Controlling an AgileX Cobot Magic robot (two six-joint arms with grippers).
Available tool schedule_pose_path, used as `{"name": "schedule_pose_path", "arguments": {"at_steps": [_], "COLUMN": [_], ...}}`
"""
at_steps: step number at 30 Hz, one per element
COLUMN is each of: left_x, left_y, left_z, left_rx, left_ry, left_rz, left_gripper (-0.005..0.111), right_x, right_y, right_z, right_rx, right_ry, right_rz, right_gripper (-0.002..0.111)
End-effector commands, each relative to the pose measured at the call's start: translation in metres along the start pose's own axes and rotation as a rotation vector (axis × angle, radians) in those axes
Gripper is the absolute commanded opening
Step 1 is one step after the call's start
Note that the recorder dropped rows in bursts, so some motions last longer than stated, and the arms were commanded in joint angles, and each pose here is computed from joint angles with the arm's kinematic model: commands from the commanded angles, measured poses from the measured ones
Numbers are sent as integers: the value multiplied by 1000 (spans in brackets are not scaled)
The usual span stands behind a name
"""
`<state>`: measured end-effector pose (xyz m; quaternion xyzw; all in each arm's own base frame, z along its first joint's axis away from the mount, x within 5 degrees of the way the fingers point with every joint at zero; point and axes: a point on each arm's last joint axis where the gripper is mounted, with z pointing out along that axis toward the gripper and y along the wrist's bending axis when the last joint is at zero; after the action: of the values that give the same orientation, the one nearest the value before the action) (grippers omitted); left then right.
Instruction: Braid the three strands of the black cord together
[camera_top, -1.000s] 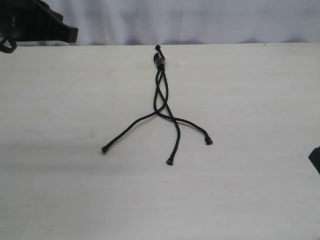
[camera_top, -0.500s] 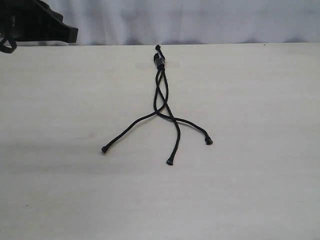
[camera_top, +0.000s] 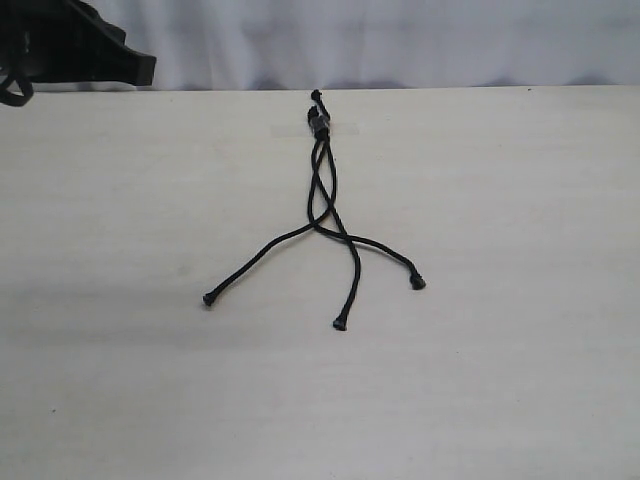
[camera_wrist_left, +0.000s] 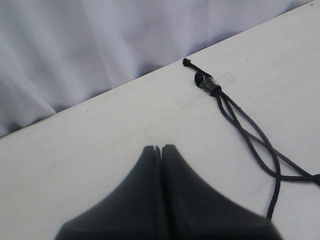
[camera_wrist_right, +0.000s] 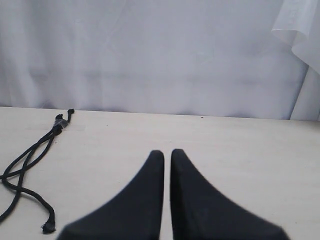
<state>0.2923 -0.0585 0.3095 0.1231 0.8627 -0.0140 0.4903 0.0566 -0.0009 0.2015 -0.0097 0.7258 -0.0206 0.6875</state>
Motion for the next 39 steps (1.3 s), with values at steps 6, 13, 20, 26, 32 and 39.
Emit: {"name": "schedule_pose_path", "arguments": {"at_steps": [6,13,20,26,32,39], "left_x": [-1,-1,21,82,144,191], "left_y": [1,1,1,3,10,7], "left_z": [-1,-1,-36,-98,-143,-163], "left_rx": [-1,-1,-8,-45,-207,-350], "left_ry": [-10,-10,-37,-263,-426,-487], "left_rz": [-10,-10,-30,-62,-110,-140], "left_gripper": [0,0,0,0,0,0], "right_x": [1,1,1,1,1,1], "right_y": [0,0,0,0,0,0], "right_z": [0,0,0,0,0,0], "right_rx": [5,5,3,3,3,3], "right_ry": [-1,-1,-1,-1,-1,-1], "right_rz": [-1,-1,-2,-2,-2,-2], "right_gripper": [4,4,4,4,4,4]}}
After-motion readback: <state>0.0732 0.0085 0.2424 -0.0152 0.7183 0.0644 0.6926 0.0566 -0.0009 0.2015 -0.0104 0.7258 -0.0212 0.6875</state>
